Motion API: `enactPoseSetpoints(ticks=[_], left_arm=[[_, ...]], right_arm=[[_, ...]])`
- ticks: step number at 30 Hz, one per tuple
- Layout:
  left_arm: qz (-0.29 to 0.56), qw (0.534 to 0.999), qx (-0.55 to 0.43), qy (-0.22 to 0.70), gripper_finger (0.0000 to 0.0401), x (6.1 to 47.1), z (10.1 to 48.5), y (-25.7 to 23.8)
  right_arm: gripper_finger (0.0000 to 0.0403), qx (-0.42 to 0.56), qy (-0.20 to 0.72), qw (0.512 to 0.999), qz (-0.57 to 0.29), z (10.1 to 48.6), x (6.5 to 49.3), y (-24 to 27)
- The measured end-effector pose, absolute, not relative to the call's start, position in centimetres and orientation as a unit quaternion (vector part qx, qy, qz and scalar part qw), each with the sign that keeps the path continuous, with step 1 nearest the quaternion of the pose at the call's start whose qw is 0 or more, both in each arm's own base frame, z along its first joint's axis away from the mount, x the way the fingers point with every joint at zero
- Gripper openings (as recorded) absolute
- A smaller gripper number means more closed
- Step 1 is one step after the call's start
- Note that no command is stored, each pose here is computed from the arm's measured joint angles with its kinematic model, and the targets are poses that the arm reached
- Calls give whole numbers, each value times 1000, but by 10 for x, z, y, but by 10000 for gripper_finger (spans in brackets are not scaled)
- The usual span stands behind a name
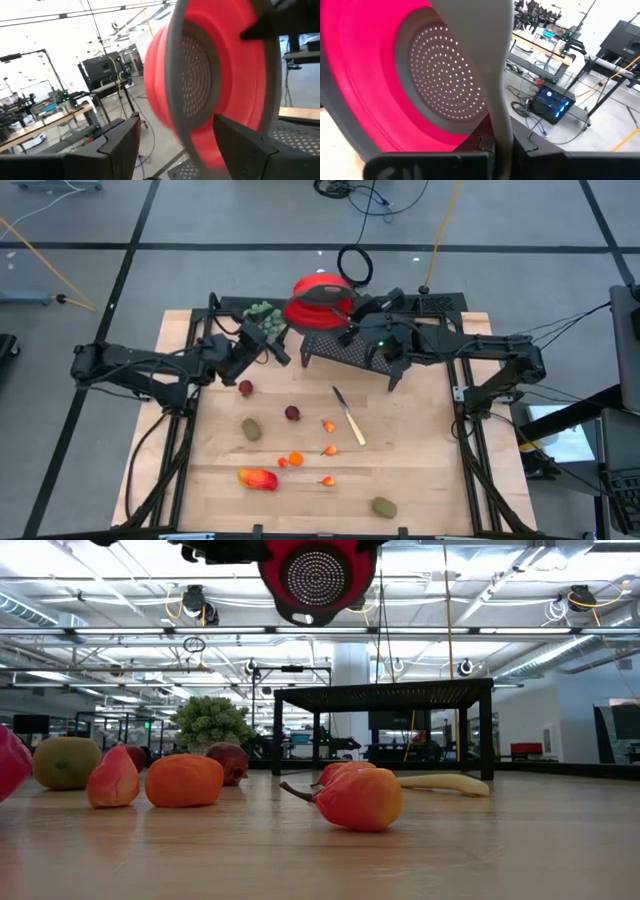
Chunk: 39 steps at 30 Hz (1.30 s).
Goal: Pick & Place Fruit
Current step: Put the red strainer bowl on the shelf
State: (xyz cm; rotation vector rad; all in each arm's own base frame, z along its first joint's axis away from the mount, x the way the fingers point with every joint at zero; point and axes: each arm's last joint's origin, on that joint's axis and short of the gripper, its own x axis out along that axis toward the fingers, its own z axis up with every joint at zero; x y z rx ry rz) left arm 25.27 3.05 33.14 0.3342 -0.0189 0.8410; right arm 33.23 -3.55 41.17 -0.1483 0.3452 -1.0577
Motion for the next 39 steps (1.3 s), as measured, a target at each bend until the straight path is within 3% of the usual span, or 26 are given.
enactPoseSetpoints(ticks=[9, 39], left_arm=[[388, 908, 157, -19, 251, 253, 332, 36], [401, 897, 182, 33, 250, 254, 323, 37]], right_arm=[[5, -107, 177, 837, -507, 403, 345, -31], [6, -91, 176, 837, -511, 397, 349, -32]])
